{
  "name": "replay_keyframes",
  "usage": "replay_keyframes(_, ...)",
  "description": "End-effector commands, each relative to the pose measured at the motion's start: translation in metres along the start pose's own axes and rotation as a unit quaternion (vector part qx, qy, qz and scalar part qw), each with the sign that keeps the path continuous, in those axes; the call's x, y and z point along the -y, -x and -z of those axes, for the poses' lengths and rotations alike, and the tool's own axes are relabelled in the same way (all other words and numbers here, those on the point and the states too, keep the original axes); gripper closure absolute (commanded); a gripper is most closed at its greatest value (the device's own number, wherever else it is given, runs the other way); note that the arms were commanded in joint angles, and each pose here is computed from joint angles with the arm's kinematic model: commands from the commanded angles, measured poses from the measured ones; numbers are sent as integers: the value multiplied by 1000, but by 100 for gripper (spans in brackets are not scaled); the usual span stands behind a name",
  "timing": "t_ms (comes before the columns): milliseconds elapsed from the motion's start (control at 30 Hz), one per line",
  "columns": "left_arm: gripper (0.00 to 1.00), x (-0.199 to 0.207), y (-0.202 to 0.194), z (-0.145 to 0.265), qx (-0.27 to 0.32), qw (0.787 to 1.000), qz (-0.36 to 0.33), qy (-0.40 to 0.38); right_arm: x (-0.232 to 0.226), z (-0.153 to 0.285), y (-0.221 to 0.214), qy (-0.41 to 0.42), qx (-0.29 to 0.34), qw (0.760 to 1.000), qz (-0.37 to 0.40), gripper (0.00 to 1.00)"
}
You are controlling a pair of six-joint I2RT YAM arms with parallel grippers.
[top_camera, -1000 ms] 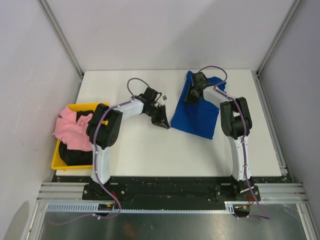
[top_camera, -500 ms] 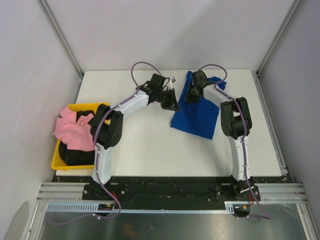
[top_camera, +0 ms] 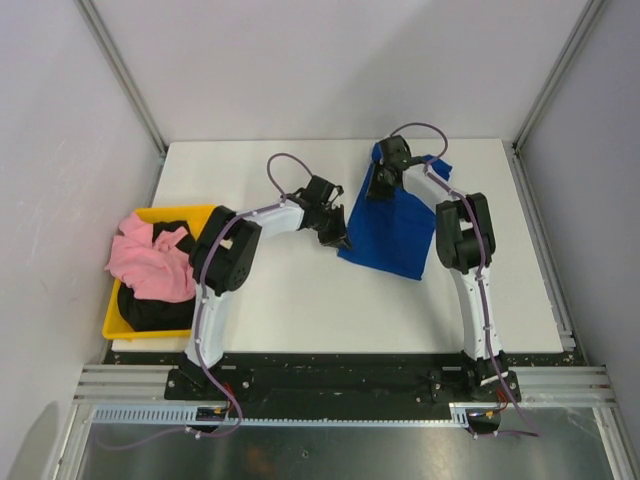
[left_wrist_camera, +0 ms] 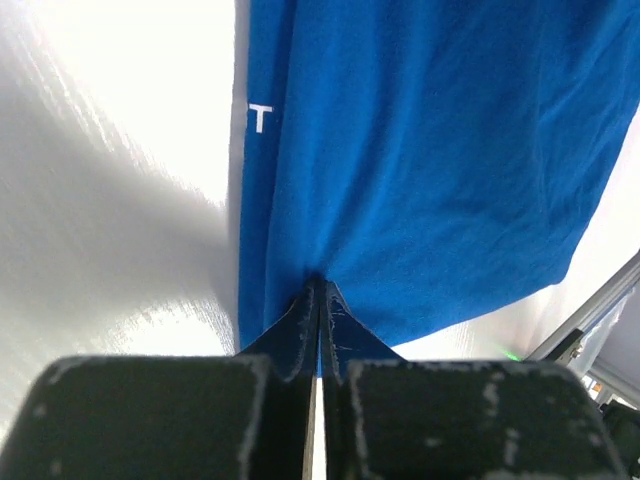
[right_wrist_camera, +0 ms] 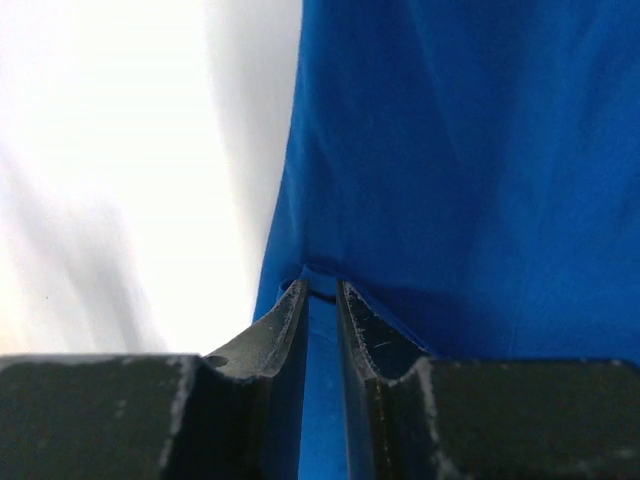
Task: Fold and stack the t-shirts
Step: Fold the folded rectangular tshirt in 1/3 of the way
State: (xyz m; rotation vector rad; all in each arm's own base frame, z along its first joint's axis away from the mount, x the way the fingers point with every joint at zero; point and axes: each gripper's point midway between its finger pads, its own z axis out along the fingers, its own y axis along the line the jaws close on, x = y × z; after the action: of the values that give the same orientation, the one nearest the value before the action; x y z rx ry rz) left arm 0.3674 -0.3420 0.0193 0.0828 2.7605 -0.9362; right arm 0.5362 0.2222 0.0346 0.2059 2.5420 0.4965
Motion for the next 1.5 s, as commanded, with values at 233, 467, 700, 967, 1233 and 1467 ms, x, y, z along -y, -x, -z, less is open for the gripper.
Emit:
replay_keyframes(233, 100, -42, -32, 13, -8, 996, 17, 88, -20, 49, 44, -4, 44, 998, 34, 69)
replay_keyframes(467, 100, -50, -55, 29, -2, 994, 29, 106, 1, 105, 20, -29, 41, 999, 10, 68)
replay_keyframes(700, 100, -47, -89, 41, -1, 994, 44, 100, 21, 151, -53, -39, 23, 999, -13, 71)
replay_keyframes(967, 100, -43, -112, 51, 3, 995, 47, 91, 18, 158, -105, -50, 6, 999, 9, 73)
replay_keyframes(1233, 100, -42, -113, 53, 7, 995, 45, 86, 14, 126, -112, -45, -7, 999, 6, 75)
replay_keyframes(1467, 100, -42, -113, 52, 6, 996, 42, 85, 21, 89, -90, -61, -11, 998, -1, 75)
